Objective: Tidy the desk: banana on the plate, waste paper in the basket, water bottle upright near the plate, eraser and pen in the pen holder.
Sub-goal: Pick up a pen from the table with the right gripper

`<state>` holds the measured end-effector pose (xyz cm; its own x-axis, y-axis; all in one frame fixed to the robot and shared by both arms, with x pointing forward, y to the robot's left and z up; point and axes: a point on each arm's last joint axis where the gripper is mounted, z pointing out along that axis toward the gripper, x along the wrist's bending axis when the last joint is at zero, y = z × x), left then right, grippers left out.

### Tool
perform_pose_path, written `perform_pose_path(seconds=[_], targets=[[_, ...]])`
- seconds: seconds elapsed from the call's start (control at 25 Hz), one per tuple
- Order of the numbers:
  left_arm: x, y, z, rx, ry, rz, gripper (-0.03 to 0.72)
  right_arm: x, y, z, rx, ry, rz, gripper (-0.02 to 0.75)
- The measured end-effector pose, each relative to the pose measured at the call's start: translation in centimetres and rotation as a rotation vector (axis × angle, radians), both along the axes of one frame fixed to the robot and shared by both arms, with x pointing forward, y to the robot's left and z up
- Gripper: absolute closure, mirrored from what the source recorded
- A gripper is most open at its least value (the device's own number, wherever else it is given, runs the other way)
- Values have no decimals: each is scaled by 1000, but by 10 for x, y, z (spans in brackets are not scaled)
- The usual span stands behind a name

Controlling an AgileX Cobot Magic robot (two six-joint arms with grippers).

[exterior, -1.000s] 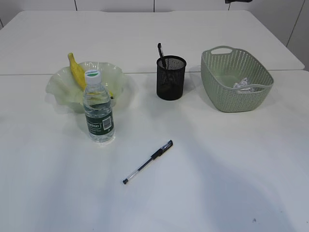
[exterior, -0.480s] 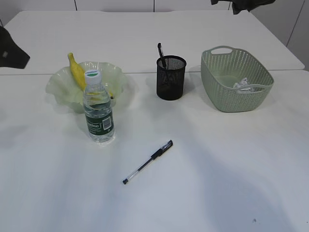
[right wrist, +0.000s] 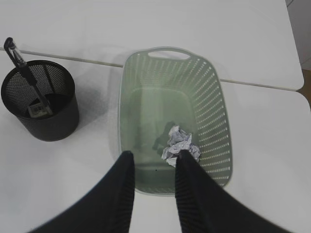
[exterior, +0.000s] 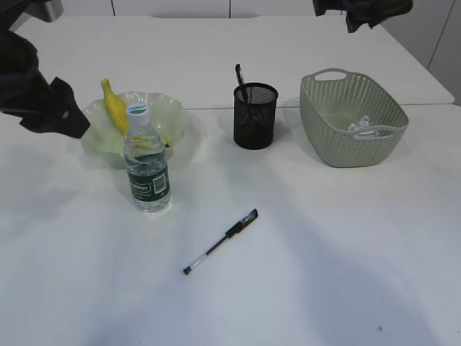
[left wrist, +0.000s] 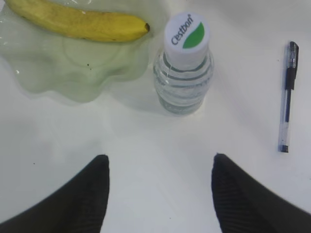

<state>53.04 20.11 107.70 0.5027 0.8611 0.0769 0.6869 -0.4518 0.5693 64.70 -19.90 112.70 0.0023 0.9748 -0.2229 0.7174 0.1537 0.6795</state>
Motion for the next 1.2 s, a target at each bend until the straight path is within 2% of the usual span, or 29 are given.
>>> perform_pose_path(seconds=[0.28,0.64,0.92,1.2], targets=[[29,-19,1,-34,76,-59,221,-1,0,-1,-17,23,19,519],[27,-71,-33,36,220,-253,221,-3,0,-2,-25,43,19,519],[34,-80,-55,47,270,-263,221,-3,0,-2,-27,44,21,519],[42,-86,-77,28,322,-250,221,-3,0,-2,-27,46,20,519]])
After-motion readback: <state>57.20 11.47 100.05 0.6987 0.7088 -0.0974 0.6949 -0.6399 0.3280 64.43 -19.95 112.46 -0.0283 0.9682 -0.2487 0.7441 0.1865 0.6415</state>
